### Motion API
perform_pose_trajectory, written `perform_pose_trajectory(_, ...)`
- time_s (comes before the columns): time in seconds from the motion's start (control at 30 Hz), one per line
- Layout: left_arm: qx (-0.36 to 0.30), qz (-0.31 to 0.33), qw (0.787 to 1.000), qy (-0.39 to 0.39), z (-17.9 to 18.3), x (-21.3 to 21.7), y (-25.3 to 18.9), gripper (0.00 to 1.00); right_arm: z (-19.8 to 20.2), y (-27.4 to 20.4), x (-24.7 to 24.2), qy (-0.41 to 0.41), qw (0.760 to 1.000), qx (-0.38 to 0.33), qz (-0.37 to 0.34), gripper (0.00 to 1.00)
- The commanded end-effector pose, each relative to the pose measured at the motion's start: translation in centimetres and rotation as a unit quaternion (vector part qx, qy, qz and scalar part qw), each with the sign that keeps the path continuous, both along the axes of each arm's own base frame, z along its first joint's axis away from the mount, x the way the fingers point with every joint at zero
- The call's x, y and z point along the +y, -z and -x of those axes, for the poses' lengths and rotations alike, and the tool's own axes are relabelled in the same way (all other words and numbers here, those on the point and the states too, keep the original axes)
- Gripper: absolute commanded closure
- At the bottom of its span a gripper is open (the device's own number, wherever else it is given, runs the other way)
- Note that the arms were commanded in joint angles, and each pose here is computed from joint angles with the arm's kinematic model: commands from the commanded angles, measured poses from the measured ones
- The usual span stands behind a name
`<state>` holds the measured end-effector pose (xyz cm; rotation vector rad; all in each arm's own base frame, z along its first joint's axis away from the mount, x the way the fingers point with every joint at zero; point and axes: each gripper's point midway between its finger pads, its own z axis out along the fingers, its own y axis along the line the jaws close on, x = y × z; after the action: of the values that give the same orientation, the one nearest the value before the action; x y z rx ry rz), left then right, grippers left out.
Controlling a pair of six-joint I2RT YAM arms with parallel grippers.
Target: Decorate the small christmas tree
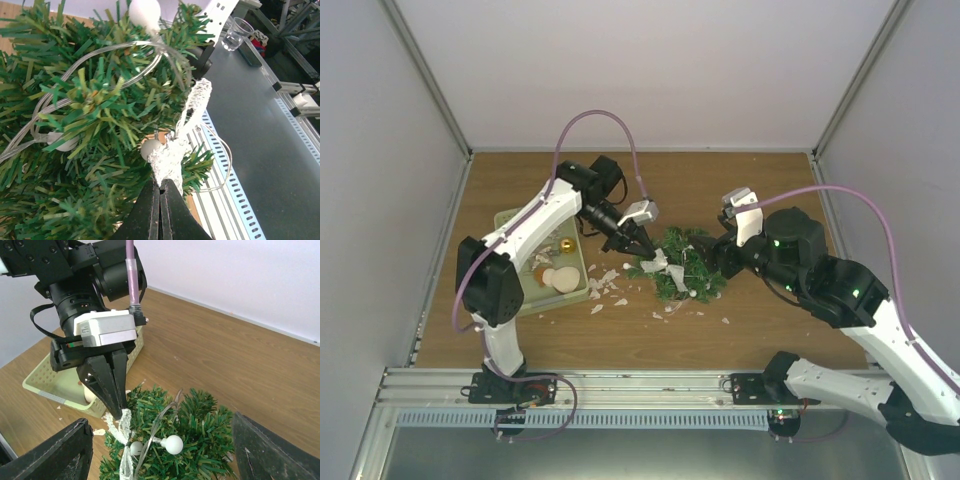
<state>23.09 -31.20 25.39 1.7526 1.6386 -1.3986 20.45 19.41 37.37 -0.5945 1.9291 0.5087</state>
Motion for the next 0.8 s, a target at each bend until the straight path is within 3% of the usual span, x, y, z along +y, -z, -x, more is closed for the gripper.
perform_pose_trajectory(0.0, -0.018, 0.002, 1.000, 0.001, -0.9, -0.3, -0.2, 1.00, 0.0, -0.9, -0.8, 0.012, 1.000, -0.016, -0.003, 0.24)
perform_pose_trajectory(0.37, -0.073, -0.002, 0.997, -0.010, -2.7, -0.8, -2.3, 0.97, -0.1, -0.6, -0.9, 0.013, 1.000, -0.017, 0.001, 0.23)
perform_pose_trajectory(0.67, -0.051, -0.020, 0.998, -0.003, -2.0, -1.0, -0.6, 0.95, 0.2, -0.8, -1.3, 0.015, 1.000, -0.020, 0.000, 0.23)
perform_pose_trajectory(0.77, -0.054, -0.023, 0.998, -0.003, -1.9, -1.0, -0.6, 0.88, 0.2, -0.8, -1.3, 0.015, 1.000, -0.020, 0.000, 0.23)
